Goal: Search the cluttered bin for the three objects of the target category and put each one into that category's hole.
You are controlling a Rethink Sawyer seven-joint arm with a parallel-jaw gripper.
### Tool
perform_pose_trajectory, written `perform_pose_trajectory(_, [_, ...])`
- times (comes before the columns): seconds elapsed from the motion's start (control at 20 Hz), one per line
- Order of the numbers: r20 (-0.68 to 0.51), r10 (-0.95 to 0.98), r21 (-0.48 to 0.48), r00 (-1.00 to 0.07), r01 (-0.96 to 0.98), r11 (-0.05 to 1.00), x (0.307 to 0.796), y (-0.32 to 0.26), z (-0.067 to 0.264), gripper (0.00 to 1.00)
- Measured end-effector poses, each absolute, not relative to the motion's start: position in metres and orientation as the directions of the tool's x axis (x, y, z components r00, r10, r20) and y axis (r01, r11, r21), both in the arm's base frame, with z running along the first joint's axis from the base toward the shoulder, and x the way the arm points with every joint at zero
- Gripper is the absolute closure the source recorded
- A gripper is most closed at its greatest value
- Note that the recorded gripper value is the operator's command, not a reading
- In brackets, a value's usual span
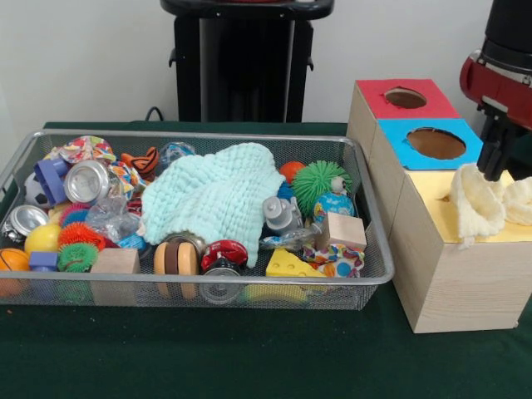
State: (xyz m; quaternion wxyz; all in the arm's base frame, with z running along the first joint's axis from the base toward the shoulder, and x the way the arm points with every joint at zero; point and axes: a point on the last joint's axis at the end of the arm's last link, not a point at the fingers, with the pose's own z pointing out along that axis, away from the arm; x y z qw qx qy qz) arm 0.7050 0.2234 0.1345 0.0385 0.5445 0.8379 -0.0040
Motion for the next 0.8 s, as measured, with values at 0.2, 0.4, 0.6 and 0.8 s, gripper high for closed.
perform_pose_trajectory(0.2, [-0.079, 0.911, 0.047, -0.405, 0.911, 0.409, 0.706, 0.223, 0.131, 1.0])
perform_pose_trajectory(0.4, [-0.098, 0.909, 0.075, -0.406, 0.907, 0.414, 0.71, 0.223, 0.13, 1.0])
perform_pose_trajectory(0.6, [-0.104, 0.905, 0.081, -0.413, 0.903, 0.421, 0.709, 0.228, 0.127, 1.0])
perform_pose_trajectory(0.8, [-0.109, 0.9, 0.079, -0.423, 0.899, 0.432, 0.706, 0.233, 0.118, 1.0])
